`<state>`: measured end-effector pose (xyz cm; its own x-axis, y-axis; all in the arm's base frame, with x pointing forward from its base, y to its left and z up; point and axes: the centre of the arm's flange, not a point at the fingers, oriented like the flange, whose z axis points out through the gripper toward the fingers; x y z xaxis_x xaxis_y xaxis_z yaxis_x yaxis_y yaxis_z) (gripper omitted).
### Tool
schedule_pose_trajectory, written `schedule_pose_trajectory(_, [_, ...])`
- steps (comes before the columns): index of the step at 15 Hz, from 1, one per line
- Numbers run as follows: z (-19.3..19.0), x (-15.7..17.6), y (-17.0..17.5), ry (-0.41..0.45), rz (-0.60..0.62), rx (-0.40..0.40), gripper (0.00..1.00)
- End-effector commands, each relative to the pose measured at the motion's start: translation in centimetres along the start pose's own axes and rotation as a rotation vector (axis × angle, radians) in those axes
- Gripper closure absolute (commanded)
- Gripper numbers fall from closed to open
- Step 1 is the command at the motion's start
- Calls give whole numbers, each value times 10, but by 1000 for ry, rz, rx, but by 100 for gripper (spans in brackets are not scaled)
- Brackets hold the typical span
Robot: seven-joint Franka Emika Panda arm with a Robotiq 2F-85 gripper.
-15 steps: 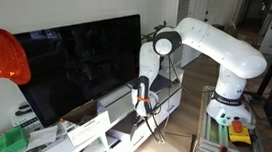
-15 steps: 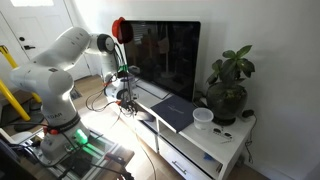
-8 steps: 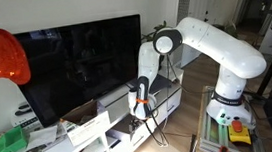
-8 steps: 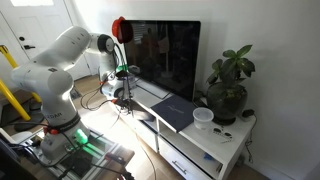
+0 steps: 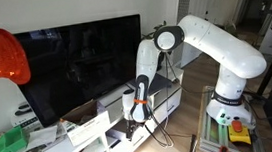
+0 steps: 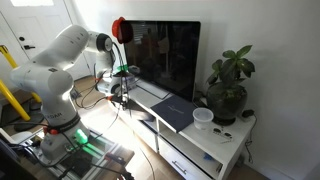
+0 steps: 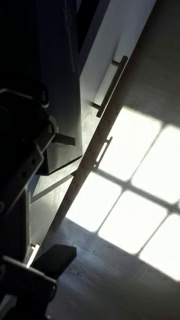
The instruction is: Put the grey box in the bottom middle shelf
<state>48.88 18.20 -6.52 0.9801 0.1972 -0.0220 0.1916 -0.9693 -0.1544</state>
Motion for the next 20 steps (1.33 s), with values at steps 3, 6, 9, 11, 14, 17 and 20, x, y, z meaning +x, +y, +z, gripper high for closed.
schedule_pose_trajectory(3, [25, 8, -11, -183, -37, 12, 0])
schedule_pose_trajectory(6, [40, 17, 0, -208, -25, -26, 0])
schedule_pose_trajectory(9, [50, 25, 16, -202, -24, -101, 0])
schedule_pose_trajectory(11, [59, 31, 25, -162, -14, -135, 0])
schedule_pose_trajectory(14, [70, 38, 29, -110, 33, -146, 0])
schedule_pose_trajectory(17, [74, 49, 24, -60, 139, -74, 0])
schedule_pose_trajectory(20, [71, 63, 19, 13, 231, -42, 0])
